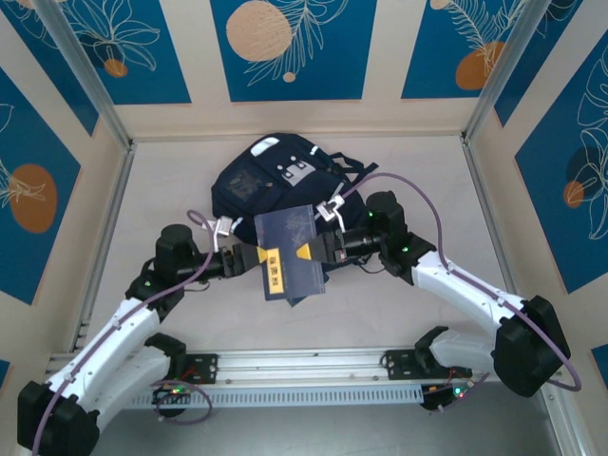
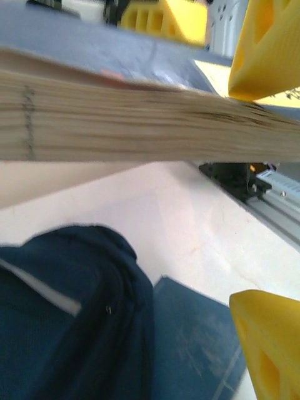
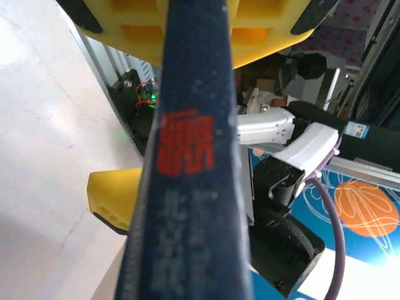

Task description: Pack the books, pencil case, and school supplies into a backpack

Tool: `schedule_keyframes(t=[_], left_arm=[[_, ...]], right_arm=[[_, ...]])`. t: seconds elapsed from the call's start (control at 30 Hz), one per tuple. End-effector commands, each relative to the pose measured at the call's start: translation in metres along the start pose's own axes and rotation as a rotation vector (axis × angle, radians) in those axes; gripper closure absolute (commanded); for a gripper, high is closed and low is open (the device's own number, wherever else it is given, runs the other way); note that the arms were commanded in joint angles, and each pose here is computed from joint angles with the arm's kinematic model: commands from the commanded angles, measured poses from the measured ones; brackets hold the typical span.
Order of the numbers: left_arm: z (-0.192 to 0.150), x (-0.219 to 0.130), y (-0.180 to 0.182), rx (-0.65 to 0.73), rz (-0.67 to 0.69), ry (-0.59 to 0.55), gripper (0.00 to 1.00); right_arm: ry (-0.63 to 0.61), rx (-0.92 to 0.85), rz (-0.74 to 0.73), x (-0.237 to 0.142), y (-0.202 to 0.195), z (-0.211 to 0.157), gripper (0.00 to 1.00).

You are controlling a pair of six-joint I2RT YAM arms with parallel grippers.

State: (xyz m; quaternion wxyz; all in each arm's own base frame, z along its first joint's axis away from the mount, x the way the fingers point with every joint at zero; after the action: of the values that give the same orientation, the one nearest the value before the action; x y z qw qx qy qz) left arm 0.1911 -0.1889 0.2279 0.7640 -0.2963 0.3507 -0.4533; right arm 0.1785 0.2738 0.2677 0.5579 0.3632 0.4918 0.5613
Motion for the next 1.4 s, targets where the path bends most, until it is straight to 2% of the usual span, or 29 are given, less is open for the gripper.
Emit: schedule_keyframes(t=[0.0, 0.17, 0.37, 0.53, 0.63, 0.7, 0.9, 1.0, 1.17, 1.2, 1.23, 1.37], left_arm=[[0.015, -0.002, -0.041, 0.094, -0.167, -0.012, 0.26], [0.013, -0.001, -0.046, 0.099, -0.191, -0.017, 0.36], [0.01, 0.004, -0.056, 0.098, -0.248, -0.018, 0.43], [0.007, 0.009, -0.063, 0.115, -0.273, -0.012, 0.4], [0.006, 0.011, -0.069, 0.127, -0.291, -0.007, 0.43], [0.005, 0.011, -0.07, 0.137, -0.287, -0.013, 0.49], [0.002, 0.011, -0.065, 0.147, -0.265, -0.01, 0.74], [0.002, 0.011, -0.063, 0.148, -0.258, -0.012, 0.81], [0.001, 0.013, -0.06, 0.149, -0.25, -0.017, 1.0], [0.002, 0.013, -0.059, 0.148, -0.245, -0.023, 1.0], [0.003, 0.012, -0.059, 0.147, -0.242, -0.031, 1.0], [0.015, 0.006, -0.057, 0.131, -0.193, -0.138, 1.0]], right_arm=[[0.044, -0.027, 0.053, -0.004, 0.012, -0.007, 1.0], [0.017, -0.015, 0.045, -0.01, 0.006, -0.006, 1.0], [0.031, 0.007, 0.054, -0.012, 0.0, -0.01, 1.0], [0.04, 0.009, 0.056, -0.013, -0.002, -0.013, 1.0], [0.037, 0.018, 0.031, -0.014, -0.006, -0.013, 1.0], [0.036, 0.024, 0.024, -0.015, -0.009, -0.013, 1.0], [0.03, 0.028, 0.012, -0.023, -0.012, -0.015, 1.0], [0.03, 0.028, 0.014, -0.026, -0.011, -0.016, 1.0], [0.019, 0.03, 0.001, -0.028, -0.013, -0.017, 1.0], [0.007, 0.032, -0.007, -0.028, -0.014, -0.016, 1.0], [-0.009, 0.035, -0.017, -0.028, -0.015, -0.015, 0.98], [-0.163, 0.037, -0.052, -0.035, -0.018, -0.005, 0.63]])
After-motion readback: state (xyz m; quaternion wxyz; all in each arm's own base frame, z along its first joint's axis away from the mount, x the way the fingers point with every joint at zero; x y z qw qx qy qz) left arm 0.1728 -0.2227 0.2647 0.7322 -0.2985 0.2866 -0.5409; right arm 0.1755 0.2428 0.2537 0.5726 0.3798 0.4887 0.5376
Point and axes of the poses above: each hand's point on the last joint's axis, 136 mm out from that joint toward the fingers, its own x axis out along the fingers, its own y axis along the line the jaws close on, z = x × y, the point moved 3 cm from there along -x, back along the fingers, and after that the axes turned 10 degrees about x, right-handed, at the moved point
